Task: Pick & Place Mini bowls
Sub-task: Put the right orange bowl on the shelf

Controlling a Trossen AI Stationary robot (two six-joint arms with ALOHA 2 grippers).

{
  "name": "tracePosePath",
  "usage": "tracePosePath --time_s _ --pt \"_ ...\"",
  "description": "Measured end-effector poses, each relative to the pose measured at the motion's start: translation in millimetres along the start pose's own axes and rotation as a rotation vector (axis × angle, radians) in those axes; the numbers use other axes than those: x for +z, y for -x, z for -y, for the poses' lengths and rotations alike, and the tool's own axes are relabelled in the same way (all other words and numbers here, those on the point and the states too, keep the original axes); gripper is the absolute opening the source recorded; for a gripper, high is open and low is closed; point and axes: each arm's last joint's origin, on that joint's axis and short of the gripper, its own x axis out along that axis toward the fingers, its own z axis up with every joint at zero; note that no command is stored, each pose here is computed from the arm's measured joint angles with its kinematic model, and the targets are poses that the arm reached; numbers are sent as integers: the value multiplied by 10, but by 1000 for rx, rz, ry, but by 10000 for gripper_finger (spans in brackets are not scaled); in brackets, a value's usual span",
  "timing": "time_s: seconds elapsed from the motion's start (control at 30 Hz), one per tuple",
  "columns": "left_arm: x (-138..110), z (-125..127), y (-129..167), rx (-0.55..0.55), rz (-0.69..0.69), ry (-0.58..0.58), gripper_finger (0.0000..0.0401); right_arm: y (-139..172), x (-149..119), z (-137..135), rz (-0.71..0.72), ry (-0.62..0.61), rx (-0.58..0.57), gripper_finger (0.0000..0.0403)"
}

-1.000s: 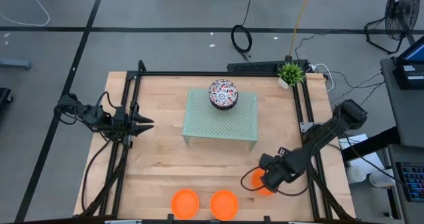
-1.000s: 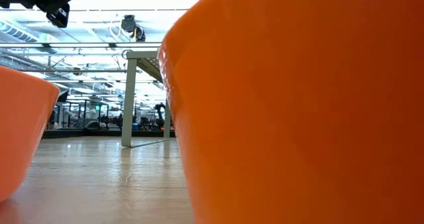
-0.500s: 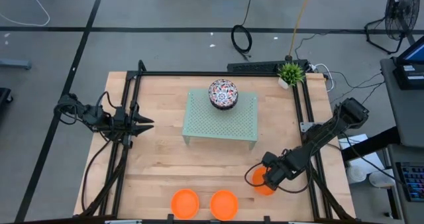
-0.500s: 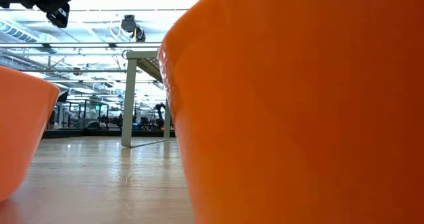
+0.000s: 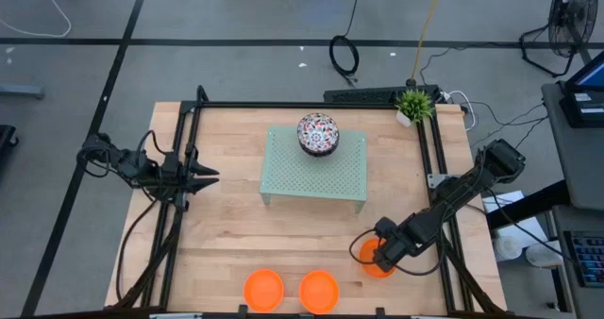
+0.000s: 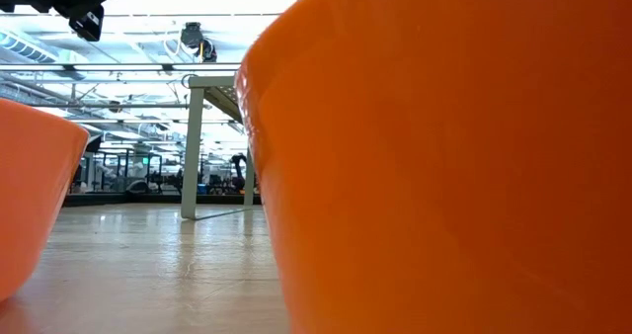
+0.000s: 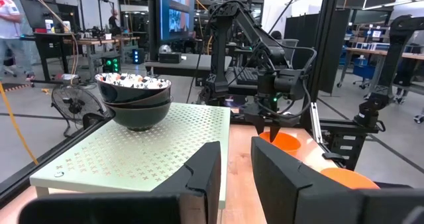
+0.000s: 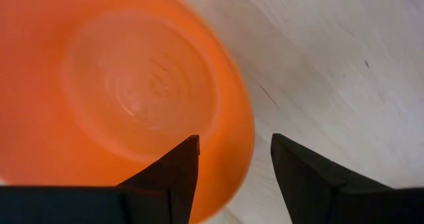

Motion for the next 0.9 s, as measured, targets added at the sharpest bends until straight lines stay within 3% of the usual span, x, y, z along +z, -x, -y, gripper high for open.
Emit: tracePosePath --time_s 0.4,0.57,0.73,0.9 --pt "0 0 0 0 0 0 88 -3 -55 -87 39 11 86 163" --pt "0 0 0 0 0 0 88 -9 -111 -85 29 32 83 109" --pt "0 0 0 -1 0 0 88 -15 -159 -85 47 99 82 16" --pt "0 0 0 0 0 0 88 -15 -234 -147 153 229 143 3"
